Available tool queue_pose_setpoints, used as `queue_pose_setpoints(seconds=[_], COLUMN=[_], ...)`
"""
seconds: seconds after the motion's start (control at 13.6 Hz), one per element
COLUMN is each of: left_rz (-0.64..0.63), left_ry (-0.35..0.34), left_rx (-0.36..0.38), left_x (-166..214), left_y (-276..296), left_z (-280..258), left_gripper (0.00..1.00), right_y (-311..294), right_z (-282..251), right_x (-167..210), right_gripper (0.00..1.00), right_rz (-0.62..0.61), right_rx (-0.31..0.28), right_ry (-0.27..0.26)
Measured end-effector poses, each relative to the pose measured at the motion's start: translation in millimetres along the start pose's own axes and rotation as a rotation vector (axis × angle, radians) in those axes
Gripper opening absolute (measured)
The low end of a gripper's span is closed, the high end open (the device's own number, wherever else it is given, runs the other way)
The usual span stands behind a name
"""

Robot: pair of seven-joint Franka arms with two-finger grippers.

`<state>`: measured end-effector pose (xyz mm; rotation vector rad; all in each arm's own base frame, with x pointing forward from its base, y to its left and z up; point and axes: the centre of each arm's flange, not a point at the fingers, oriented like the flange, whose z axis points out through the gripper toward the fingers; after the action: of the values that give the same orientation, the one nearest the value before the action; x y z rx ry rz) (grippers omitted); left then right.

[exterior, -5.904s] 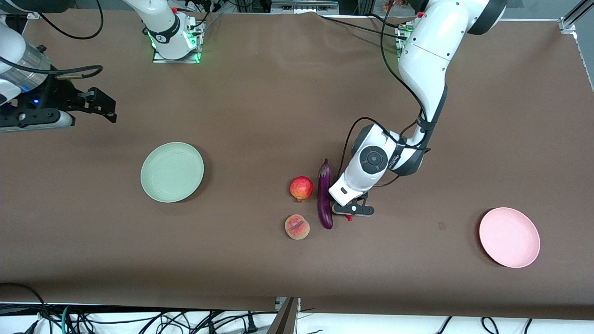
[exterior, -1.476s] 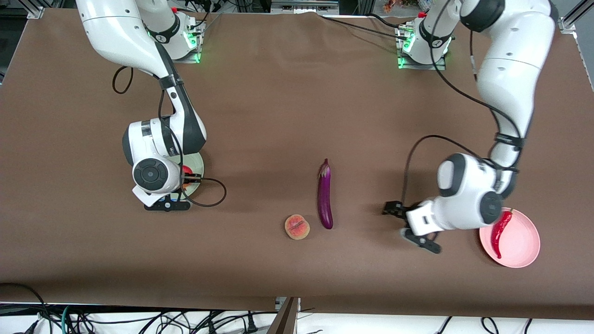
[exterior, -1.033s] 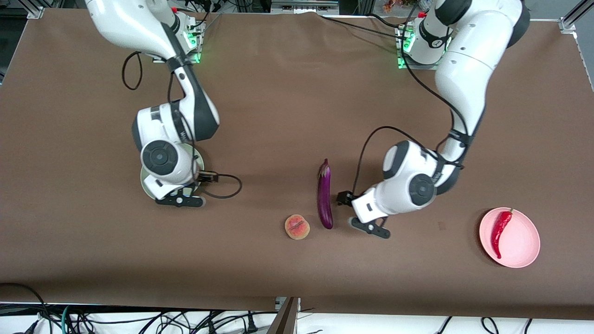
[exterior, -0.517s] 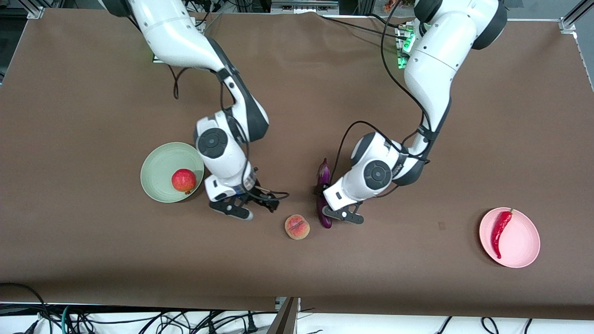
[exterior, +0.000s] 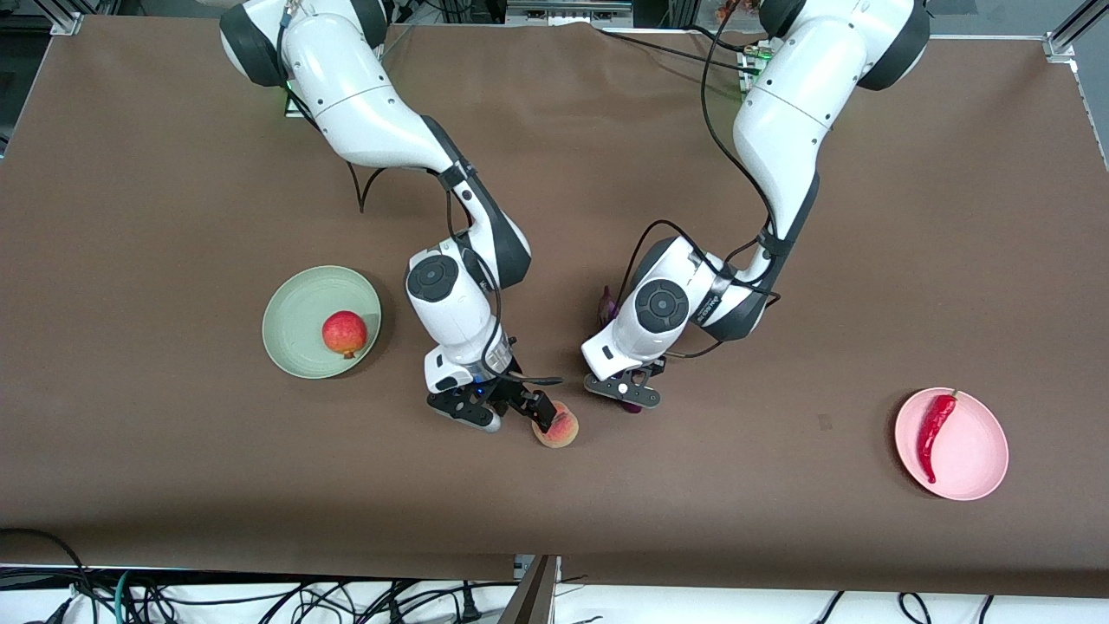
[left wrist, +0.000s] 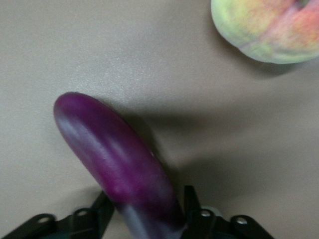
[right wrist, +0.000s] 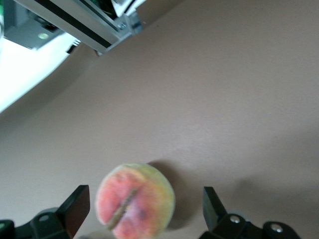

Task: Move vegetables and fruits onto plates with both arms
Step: 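Grasp the eggplant with the left gripper while the right gripper grasps peach, then carry the eggplant to the pink plate while the right gripper carries peach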

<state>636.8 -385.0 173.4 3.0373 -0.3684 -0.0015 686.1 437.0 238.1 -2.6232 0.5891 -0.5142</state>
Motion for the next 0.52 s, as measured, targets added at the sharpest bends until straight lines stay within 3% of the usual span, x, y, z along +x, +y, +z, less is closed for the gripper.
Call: queue_pose_setpoints(seconds=[0.15, 0.3, 0.52], left_rz=[-0.007, -0.038, -0.118], left_ry=[0.006, -0.007, -0.074], left_rx=[0.009, 0.027, 0.062], left_x=[3, 9, 22], left_y=[-8, -31, -117], left_z=[-2, -5, -33], left_gripper=[0.4, 0.4, 0.4], right_y=[-4, 3, 7], right_z=[10, 31, 47], right_x=[-12, -26, -35], right_gripper=[1.0, 1.0, 1.0], right_rz=[0.0, -0.002, -0.014], right_rx=[0.048, 0.064, 0.08], right_ry=[0.008, 0.011, 0.021])
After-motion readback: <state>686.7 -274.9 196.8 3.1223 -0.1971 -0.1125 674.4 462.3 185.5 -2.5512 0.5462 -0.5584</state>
